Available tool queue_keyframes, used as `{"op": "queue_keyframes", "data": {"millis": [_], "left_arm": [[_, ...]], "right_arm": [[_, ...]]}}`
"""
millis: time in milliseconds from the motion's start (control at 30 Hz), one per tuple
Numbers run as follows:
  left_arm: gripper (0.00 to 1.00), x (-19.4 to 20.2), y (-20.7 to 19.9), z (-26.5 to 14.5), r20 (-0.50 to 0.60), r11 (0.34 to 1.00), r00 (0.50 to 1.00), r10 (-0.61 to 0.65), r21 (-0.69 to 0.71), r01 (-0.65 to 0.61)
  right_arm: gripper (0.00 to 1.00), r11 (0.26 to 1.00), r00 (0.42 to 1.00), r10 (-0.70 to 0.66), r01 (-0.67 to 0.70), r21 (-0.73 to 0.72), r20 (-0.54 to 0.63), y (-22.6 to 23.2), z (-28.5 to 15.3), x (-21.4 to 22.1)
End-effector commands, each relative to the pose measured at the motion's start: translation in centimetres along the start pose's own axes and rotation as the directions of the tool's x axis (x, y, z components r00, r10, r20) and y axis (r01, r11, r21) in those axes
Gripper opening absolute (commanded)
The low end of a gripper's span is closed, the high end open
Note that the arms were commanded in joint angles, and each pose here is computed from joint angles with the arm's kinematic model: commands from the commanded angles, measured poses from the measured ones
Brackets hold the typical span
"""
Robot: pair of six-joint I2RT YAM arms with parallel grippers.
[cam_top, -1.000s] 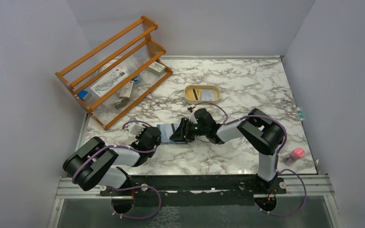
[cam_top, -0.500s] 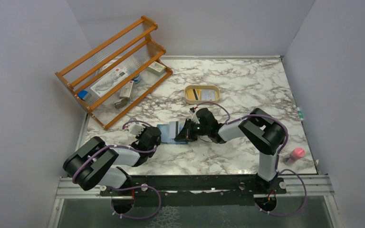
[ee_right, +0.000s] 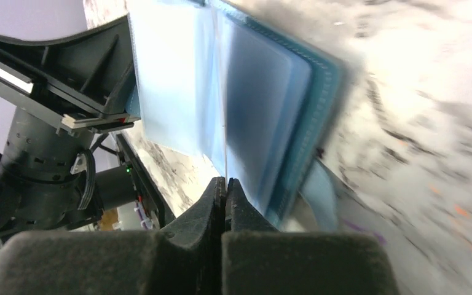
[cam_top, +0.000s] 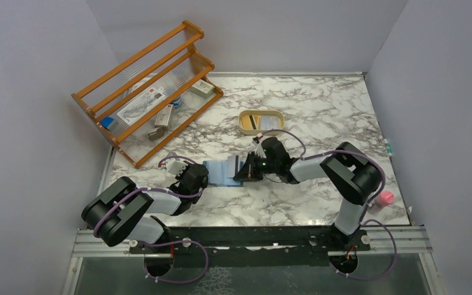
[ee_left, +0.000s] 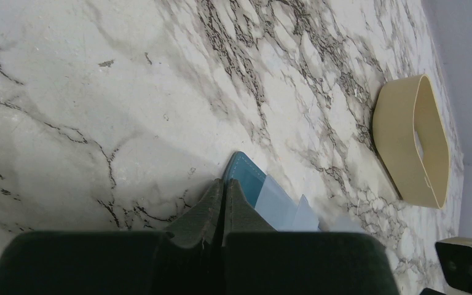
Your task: Take the credit cards out of the card holder
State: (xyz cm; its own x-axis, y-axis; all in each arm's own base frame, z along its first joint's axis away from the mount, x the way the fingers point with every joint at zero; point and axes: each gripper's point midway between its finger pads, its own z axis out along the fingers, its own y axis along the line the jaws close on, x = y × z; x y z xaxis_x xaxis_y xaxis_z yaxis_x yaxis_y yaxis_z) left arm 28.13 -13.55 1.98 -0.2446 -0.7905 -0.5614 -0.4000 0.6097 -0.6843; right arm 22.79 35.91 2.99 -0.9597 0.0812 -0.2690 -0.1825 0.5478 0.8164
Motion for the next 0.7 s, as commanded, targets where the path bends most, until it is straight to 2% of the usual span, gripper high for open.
{"op": "queue_keyframes", "data": {"millis": [0, 300, 667], "left_arm": [[0.0, 2.1, 5.0, -0.7, -0.102, 0.982, 0.986, 0.131, -0.125, -0.143], [0.0, 2.0, 4.9, -0.8, -0.099, 0.982, 0.987, 0.13, -0.121, -0.142], [0.0, 1.7, 4.8, -1.0, -0.093, 0.983, 0.986, 0.137, -0.11, -0.147]], "right_arm": [[0.01, 0.998, 0.999, -0.035, 0.033, 0.061, 0.022, -1.0, -3.2, -1.3], [0.01, 0.99, 0.975, -0.127, 0.115, 0.076, 0.18, 0.9, -8.0, -8.6], [0.01, 0.99, 0.961, -0.116, 0.091, 0.109, 0.249, -2.7, -10.6, -15.1]]}}
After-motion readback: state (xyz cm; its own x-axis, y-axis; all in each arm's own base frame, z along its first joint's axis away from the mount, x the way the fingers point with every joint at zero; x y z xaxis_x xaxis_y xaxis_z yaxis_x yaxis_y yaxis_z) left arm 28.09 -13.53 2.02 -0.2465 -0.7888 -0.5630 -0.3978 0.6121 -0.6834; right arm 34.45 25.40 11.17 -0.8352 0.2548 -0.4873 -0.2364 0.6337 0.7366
